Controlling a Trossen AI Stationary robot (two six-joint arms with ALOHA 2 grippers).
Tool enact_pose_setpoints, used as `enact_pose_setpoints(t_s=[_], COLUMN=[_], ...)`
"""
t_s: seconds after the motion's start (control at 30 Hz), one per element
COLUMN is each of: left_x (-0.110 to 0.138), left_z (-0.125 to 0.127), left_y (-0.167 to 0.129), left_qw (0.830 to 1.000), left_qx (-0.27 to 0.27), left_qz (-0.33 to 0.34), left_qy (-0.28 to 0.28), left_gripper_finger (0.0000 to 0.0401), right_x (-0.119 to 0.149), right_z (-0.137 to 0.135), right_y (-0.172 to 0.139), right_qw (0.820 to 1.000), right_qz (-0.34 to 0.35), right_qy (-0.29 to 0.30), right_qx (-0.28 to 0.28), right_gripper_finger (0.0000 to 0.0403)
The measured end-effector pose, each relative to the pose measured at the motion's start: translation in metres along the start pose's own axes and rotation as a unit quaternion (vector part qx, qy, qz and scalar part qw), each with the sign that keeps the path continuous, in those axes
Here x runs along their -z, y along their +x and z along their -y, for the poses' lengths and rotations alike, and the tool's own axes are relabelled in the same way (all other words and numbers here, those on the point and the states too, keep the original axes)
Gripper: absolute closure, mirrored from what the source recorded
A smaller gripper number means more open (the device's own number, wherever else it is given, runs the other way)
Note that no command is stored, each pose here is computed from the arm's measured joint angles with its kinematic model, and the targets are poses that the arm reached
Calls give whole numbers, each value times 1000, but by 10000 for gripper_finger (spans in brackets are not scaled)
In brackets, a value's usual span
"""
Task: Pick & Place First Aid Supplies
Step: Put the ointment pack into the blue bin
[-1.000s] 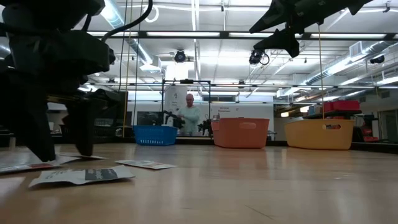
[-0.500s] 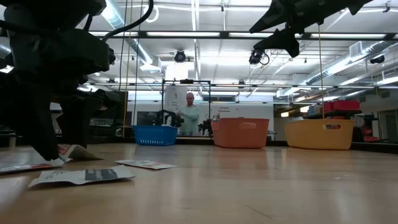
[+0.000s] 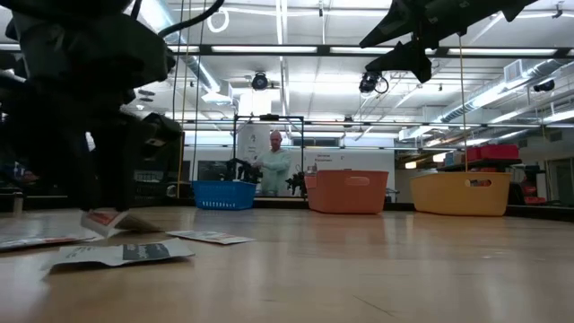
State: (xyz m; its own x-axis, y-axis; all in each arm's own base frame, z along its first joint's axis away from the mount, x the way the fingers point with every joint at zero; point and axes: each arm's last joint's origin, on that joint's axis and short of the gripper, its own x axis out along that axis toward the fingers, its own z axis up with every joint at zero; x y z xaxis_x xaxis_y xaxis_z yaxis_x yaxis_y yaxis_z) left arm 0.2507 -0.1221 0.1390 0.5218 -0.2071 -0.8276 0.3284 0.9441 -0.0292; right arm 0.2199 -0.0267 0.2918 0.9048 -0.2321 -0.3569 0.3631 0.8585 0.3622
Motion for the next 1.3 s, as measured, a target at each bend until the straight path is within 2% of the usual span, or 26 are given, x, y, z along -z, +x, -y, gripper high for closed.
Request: enact_pose_setpoints(t_s=[0.57,0.73,1.07,1.13,1.3], left_x=[-4,-4,-1,-6,-16], left_z=[0,3,11,12,4], left_y=[-1,-1,-2,-5,-7], left_qw=[1000,1000,1000,1000,996], left_qx=[-10,14,11,8,-1], left_qz=[6,4,-11,-12,-5], left_qy=[0,3,17,2,-92], left_gripper_finger=[298,298,298,298,298], right_x=[0,0,0,0,0], right_z=[-1,-1,-1,-1,-1], right_y=[0,0,0,0,0], right_qw=[1000,1000,1000,1000,1000], right_qz=[-6,-6,-5,-5,-5], right_qy=[0,0,-8,-9,-8], right_qx=[-12,-12,-11,-11,-12], right_gripper_finger=[174,174,174,174,174])
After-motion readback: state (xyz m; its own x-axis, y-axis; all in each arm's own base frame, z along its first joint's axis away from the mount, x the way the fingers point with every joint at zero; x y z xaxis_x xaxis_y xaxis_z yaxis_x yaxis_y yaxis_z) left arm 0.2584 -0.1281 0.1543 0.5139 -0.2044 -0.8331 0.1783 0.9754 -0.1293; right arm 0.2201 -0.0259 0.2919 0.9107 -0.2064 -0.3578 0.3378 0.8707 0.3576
